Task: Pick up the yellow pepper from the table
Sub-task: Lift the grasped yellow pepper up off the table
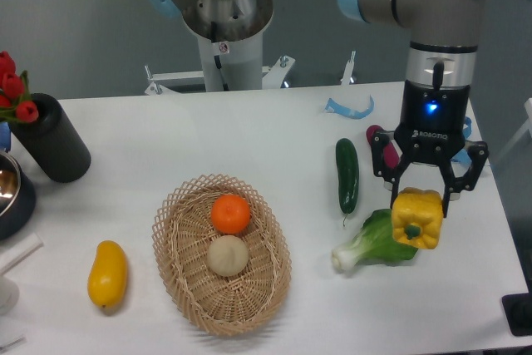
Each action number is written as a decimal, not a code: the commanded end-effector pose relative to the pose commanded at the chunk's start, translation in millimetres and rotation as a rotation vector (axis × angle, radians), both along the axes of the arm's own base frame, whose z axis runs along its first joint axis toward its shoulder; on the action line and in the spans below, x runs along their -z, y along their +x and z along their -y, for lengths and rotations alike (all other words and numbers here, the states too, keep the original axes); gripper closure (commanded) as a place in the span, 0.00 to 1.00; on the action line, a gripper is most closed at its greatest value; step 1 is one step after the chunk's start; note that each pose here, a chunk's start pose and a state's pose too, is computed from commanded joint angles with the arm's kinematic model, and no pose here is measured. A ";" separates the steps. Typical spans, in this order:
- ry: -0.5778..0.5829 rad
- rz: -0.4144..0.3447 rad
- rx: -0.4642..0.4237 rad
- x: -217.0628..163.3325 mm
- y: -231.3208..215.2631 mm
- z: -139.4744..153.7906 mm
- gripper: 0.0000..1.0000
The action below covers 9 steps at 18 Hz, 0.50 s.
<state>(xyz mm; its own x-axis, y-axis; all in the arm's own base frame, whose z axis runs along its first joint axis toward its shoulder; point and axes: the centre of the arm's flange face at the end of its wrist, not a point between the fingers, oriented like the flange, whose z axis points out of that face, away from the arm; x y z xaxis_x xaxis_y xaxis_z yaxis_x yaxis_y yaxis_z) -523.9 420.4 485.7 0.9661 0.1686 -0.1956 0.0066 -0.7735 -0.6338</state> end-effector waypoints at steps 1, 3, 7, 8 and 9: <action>0.004 0.001 -0.003 -1.8 0.4 0.0 0.76; 0.005 0.002 -0.006 -2.8 0.9 0.2 0.76; 0.026 0.014 -0.004 -5.7 3.1 -0.9 0.76; 0.032 0.022 -0.001 -4.4 4.4 -2.1 0.76; 0.033 0.031 -0.002 -2.1 6.1 -3.7 0.76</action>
